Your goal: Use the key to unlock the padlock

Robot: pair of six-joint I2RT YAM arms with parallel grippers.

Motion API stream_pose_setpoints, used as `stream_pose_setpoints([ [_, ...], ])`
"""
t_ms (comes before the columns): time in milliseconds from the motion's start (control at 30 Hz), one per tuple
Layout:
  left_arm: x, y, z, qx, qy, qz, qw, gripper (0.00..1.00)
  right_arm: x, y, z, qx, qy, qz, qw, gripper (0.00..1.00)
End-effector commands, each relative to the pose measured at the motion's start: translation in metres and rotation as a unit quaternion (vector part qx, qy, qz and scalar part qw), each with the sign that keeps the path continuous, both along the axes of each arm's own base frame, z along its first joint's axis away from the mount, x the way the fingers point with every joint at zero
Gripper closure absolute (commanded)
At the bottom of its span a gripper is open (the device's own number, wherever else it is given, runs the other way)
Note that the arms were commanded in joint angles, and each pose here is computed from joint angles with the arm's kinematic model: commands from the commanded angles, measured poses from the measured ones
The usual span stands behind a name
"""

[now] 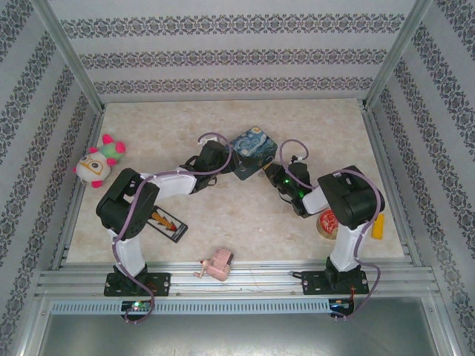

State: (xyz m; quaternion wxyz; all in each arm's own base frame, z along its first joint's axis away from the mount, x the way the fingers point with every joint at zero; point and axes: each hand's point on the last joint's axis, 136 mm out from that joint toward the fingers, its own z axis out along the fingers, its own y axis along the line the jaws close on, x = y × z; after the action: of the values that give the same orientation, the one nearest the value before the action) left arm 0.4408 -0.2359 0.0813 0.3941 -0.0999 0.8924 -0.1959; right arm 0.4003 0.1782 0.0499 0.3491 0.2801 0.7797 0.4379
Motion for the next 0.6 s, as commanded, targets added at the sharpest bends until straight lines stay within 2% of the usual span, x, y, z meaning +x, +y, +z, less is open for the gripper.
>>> stream_pose_setpoints([
  [0,-0.006,0.036,-0.017,0.03,0.029,0.03,0.999,0.31,-0.006,0.001,0.028,-0.017,-0.043,0.012,0.999,1.0],
  [167,-0.004,0.054,-0.008,0.038,0.021,0.036,0.998,0.38,-0.033,0.003,0.029,-0.056,-0.027,0.051,0.997,1.0],
  [333,0.005,0.074,0.008,0.032,0.009,0.046,0.998,0.39,-0.066,-0.002,0.028,-0.127,0.011,0.096,0.987,1.0],
  [567,0.015,0.064,0.028,-0.001,-0.006,0.025,1.0,0.38,-0.102,-0.023,0.04,-0.223,0.051,0.132,0.965,1.0],
])
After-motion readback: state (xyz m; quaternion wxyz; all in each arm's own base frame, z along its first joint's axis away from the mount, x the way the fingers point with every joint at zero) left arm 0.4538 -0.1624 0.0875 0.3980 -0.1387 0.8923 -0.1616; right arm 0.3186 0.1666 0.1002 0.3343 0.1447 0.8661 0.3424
